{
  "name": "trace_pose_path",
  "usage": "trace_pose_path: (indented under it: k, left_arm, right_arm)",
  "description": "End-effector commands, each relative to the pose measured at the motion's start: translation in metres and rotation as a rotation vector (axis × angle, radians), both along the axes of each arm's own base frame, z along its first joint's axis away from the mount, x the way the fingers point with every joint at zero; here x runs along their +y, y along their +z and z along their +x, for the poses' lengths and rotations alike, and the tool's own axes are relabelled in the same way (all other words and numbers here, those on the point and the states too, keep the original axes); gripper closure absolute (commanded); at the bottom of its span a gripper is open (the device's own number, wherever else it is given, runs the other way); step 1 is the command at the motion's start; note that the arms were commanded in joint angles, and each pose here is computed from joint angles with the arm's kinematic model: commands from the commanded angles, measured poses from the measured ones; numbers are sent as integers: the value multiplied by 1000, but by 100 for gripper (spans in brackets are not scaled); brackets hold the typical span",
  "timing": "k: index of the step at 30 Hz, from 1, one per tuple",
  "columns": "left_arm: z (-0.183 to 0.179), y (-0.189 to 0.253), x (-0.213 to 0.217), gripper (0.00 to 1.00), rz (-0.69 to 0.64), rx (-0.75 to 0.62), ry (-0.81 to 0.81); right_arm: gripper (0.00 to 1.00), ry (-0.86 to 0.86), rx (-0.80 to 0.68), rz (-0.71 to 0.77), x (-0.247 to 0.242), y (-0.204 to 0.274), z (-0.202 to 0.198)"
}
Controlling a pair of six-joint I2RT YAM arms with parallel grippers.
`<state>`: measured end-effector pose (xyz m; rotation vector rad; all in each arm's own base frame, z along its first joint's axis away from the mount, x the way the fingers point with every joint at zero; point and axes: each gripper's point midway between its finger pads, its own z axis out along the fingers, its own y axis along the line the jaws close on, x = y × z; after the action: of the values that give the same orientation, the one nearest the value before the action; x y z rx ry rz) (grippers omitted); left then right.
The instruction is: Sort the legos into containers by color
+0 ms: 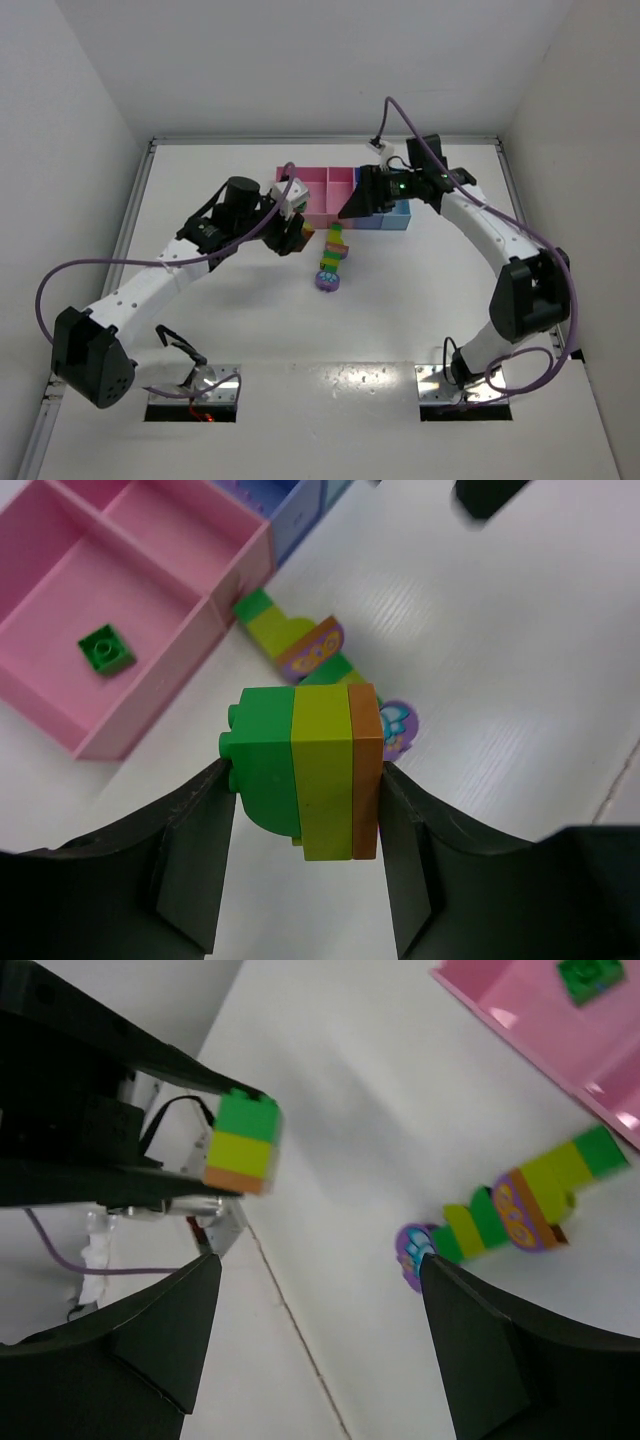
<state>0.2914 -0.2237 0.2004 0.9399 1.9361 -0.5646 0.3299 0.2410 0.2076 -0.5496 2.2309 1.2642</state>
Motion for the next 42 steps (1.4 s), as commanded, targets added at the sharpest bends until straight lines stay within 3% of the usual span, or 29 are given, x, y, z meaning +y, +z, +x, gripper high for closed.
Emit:
trace_pose_path:
  k: [1,17,20,27,28,31,32,34,36,41,42]
  left_arm:
    - [2,31,-28,77,-107,-5,-31]
    - [4,45,-54,77,-92,-72,-45]
    - [7,43,-54,77,-88,-75,-37]
    - [17,44,-48,77,-61,-112,8]
    - [18,44,-46,77,-57,-115,17]
    - [21,38,-42,65,-47,-104,58]
    - [21,34,-39,49,-37,-100,67]
    - [18,33,-33,31,-45,-88,104]
    - [15,33,-28,2,-68,-69,122]
    - [-5,46,-14,0,-184,5,36]
    - [-19,46,-20,0,-214,52,-44]
  right_arm:
    - [19,100,-52,87,36,31,0]
    - [19,237,-17,66,77,13,-23]
    - [29,256,12,64,79,7,-31]
    - [79,314,37,90,80,5,-48]
    - [90,314,37,90,80,5,-48]
    - [100,318,30,89,79,5,-50]
    - [100,311,23,87,74,7,-49]
    - [100,283,5,80,65,7,-41]
    - [100,264,-35,75,57,11,-33]
    - [100,218,-91,80,33,18,-21]
    - [100,223,-107,70,29,16,-20]
